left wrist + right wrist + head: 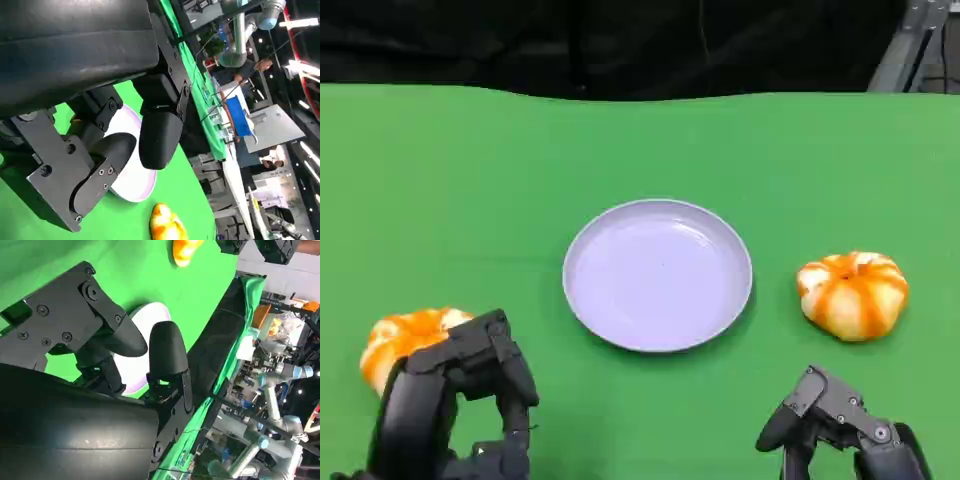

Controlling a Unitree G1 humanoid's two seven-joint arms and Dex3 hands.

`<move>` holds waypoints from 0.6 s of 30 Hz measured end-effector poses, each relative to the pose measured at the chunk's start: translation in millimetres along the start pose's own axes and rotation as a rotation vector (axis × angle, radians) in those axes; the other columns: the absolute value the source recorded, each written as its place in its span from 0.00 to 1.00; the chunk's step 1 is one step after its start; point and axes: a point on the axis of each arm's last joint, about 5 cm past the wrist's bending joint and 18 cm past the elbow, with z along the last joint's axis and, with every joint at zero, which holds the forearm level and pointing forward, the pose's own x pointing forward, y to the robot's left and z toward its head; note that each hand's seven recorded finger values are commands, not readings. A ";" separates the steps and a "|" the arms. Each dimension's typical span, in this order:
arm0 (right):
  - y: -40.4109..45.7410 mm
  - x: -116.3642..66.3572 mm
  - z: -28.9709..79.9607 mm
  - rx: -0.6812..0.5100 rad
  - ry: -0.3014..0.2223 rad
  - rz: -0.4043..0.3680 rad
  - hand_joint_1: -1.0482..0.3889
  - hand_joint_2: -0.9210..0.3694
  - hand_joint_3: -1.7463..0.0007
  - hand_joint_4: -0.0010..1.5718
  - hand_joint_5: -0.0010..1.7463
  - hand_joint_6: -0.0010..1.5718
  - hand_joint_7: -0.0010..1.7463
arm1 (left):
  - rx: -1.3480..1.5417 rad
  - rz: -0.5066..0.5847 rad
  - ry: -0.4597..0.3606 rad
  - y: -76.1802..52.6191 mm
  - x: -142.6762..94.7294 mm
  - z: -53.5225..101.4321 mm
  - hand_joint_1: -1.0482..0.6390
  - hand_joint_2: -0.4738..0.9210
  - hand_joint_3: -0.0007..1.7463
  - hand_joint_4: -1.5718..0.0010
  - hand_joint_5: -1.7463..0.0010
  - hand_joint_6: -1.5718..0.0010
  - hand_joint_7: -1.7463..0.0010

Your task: Grasp the bread from the table and place it into the plate.

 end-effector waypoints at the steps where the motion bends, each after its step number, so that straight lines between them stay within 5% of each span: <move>1: 0.0 0.0 0.0 0.000 0.000 0.000 0.65 0.38 0.13 0.53 1.00 0.36 0.98 | 0.000 0.000 -0.002 0.0 0.0 0.1 0.60 0.46 1.00 0.34 0.00 0.43 0.01; 11: 0.0 0.1 0.0 0.001 0.000 0.000 0.65 0.38 0.13 0.53 1.00 0.36 0.98 | 0.000 0.001 -0.012 0.1 0.1 0.2 0.60 0.46 1.00 0.34 0.00 0.43 0.01; 18: 0.2 0.1 0.1 -0.006 -0.002 0.002 0.65 0.38 0.13 0.54 1.00 0.36 0.98 | -0.035 0.011 0.034 1.2 0.3 -1.3 0.60 0.52 0.93 0.47 0.07 0.51 0.14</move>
